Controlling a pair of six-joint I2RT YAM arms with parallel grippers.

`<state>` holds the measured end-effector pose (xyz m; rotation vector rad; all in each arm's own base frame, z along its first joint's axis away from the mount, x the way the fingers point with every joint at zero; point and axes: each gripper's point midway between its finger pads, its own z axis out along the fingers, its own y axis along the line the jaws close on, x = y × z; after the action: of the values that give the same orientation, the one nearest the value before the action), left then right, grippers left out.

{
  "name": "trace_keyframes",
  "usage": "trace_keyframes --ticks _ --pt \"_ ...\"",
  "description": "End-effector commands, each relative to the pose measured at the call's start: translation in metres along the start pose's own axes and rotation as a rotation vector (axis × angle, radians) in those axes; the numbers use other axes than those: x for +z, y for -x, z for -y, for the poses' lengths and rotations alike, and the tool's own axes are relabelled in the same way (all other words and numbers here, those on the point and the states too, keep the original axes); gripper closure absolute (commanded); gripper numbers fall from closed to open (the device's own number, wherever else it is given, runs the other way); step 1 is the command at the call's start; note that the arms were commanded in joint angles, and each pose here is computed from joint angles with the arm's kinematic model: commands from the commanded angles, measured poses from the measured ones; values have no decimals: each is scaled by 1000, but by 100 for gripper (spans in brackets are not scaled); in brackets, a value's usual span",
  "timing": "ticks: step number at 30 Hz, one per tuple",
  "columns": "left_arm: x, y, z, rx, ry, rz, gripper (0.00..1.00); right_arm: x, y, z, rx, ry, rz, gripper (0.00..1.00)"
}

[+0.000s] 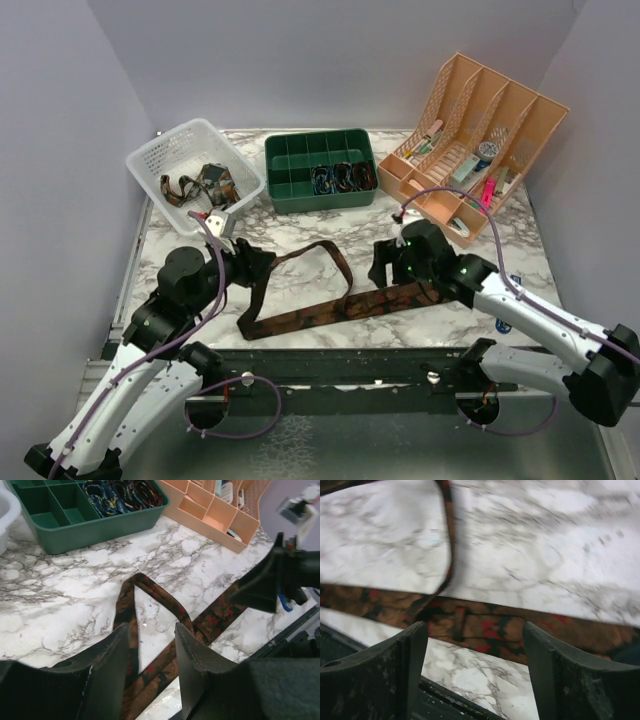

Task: Roll the ties
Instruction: Place the tie at the center of the board.

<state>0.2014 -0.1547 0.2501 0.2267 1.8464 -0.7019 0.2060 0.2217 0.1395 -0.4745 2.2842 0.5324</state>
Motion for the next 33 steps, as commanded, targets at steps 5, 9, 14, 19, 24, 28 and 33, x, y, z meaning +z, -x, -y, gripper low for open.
trace_keyframes --ticks 5,9,14,19,24,28,33 --pt "-6 -27 14 -122 -60 -121 58 10 -87 52 397 -174 -337 31" --pt "-8 -32 8 -157 -19 -137 54 14 -83 60 436 -180 -315 35" --pt "-9 -31 -4 -186 54 -115 52 30 -82 70 456 -135 -292 46" --pt "-9 -29 -9 -193 87 -102 52 38 -82 69 462 -108 -329 54" --pt "-9 -31 -11 -206 102 -106 52 44 -86 72 461 -84 -342 56" --pt "-9 -31 -11 -211 103 -108 52 46 -89 72 442 -69 -349 66" --pt "-8 -31 -11 -211 104 -112 52 45 -89 75 423 -83 -362 76"
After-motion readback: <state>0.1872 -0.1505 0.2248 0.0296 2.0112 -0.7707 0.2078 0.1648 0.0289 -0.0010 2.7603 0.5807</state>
